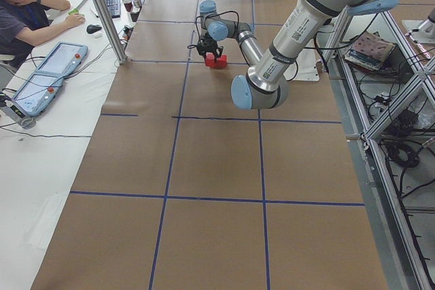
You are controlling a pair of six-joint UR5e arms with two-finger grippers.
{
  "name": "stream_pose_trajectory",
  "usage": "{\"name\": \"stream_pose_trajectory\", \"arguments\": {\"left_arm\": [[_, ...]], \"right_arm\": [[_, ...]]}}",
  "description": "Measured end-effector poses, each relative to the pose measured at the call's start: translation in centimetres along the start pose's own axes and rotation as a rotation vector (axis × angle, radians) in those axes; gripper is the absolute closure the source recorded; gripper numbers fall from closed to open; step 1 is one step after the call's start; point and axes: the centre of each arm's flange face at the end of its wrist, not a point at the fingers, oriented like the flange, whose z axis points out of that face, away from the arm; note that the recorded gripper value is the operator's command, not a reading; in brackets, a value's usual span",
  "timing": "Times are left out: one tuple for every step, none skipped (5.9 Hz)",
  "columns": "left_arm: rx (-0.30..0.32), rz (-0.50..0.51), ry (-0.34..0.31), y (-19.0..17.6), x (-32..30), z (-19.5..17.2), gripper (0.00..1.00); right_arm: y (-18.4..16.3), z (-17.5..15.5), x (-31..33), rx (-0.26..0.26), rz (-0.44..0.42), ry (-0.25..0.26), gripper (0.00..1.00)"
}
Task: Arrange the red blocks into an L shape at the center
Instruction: 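Lift the cube and carry it with the left gripper toward the placed cubes, then lower the cube beside the farther placed cube, on the side toward the left arm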
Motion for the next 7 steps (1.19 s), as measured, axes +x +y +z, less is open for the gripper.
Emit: {"name": "stream_pose_trajectory", "arguments": {"left_arm": [[-0.006,0.008,0.0,0.2,-0.3,0.2,0.86],[-0.013,0.013,-0.001,0.5,-0.6,0.6,0.86],[-0.021,0.016,-0.001,0.6,-0.8,1.2,0.86],[-0.022,0.0,-0.004,0.5,-0.9,2.2,0.84],[-0.016,-0.045,-0.009,0.3,-0.8,2.8,0.84],[-0.011,-0.088,-0.013,0.2,-0.8,3.3,0.83],[-0.007,-0.104,-0.015,0.1,-0.7,3.6,0.83]], "right_arm": [[0.0,0.0,0.0,0.0,-0.001,0.001,0.0],[0.0,0.0,0.0,0.0,-0.002,0.001,0.0],[0.0,0.0,0.0,0.0,-0.001,0.001,0.0],[0.0,0.0,0.1,-0.001,0.0,0.001,0.0],[0.0,0.1,0.1,-0.002,0.002,0.001,0.0],[0.0,0.1,0.1,-0.003,0.001,0.001,0.0],[0.0,0.1,0.1,-0.003,0.001,0.001,0.0]]}}
